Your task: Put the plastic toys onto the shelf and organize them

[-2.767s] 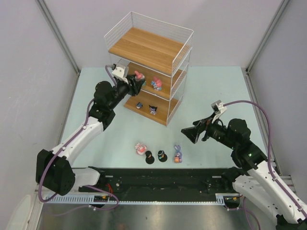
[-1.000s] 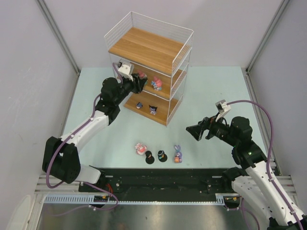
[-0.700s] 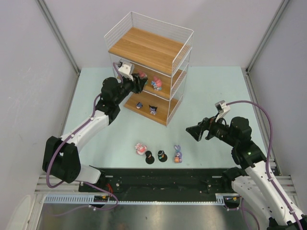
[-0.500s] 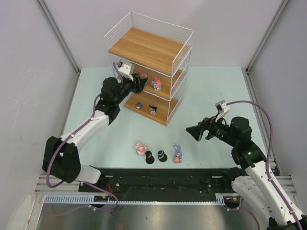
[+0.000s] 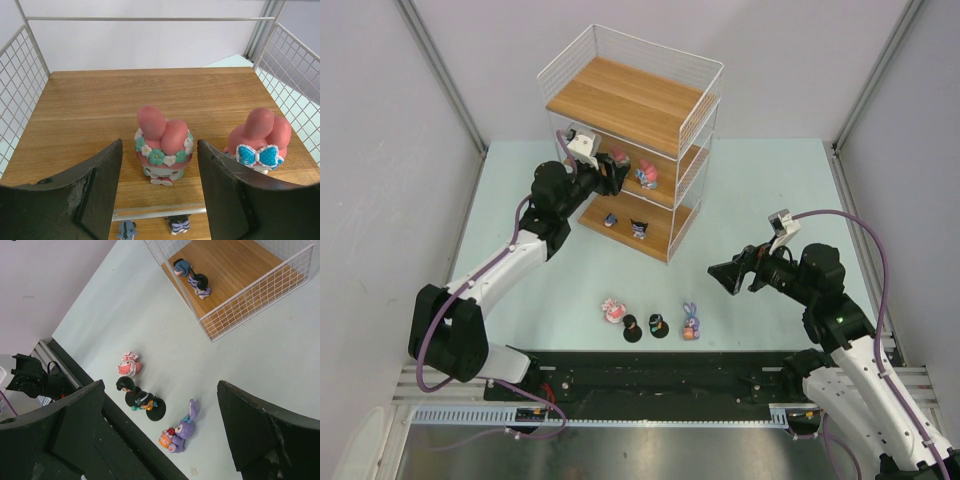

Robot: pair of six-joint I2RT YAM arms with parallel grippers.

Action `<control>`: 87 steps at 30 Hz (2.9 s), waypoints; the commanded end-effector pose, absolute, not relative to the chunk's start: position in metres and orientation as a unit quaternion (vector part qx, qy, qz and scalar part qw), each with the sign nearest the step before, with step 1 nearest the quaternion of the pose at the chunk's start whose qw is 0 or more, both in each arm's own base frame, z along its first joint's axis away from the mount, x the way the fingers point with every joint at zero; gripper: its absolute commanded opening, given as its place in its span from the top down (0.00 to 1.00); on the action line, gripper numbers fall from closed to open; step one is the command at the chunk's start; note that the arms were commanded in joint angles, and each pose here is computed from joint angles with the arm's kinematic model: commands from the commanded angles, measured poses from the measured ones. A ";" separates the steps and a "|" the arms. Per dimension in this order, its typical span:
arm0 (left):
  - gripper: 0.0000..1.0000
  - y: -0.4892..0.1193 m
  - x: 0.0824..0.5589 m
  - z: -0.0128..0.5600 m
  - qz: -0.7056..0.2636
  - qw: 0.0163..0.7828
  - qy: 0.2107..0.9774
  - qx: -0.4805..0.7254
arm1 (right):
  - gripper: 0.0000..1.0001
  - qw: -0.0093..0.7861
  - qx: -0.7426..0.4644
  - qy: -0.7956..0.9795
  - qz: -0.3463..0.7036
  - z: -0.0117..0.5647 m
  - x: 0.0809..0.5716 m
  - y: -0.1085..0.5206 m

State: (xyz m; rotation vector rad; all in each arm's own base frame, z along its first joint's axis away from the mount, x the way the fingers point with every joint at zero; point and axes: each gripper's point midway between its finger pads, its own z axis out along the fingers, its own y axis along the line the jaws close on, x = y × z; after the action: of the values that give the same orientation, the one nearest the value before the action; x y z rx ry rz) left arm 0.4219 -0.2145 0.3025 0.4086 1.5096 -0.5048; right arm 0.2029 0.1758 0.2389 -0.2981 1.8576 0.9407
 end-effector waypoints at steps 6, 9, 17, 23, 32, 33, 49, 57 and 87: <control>0.33 -0.215 0.421 0.335 -0.224 0.708 0.642 0.189 | 0.00 0.505 -0.130 0.756 0.395 0.246 0.202 0.177; 0.33 -0.215 0.420 0.336 -0.223 0.710 0.641 0.188 | 0.00 0.504 -0.130 0.757 0.396 0.246 0.202 0.177; 0.33 -0.212 0.414 0.340 -0.226 0.714 0.636 0.188 | 0.00 0.506 -0.128 0.757 0.393 0.246 0.201 0.175; 0.33 -0.211 0.406 0.346 -0.233 0.718 0.629 0.188 | 0.00 0.507 -0.127 0.757 0.392 0.246 0.200 0.174; 0.32 -0.205 0.390 0.348 -0.240 0.722 0.623 0.180 | 0.00 0.506 -0.127 0.757 0.394 0.246 0.200 0.173; 0.32 -0.204 0.388 0.344 -0.240 0.720 0.626 0.180 | 0.00 0.507 -0.127 0.757 0.393 0.246 0.200 0.173; 0.30 -0.153 0.318 0.323 -0.288 0.721 0.629 0.024 | 0.00 0.438 -0.085 0.821 0.357 0.194 0.220 0.172; 0.29 -0.162 0.281 0.213 -0.296 0.593 0.749 -0.015 | 0.01 0.427 -0.109 0.829 0.344 0.180 0.213 0.185; 0.03 -0.195 0.212 0.066 -0.295 0.407 0.853 -0.142 | 0.00 0.410 -0.107 0.841 0.337 0.166 0.211 0.192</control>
State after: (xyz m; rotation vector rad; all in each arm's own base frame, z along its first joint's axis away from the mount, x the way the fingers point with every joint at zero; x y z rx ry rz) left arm 0.2026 -0.1800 0.0464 -0.3112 2.2148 -0.6804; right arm 0.2075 0.1912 0.1627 -0.2872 2.1360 0.8540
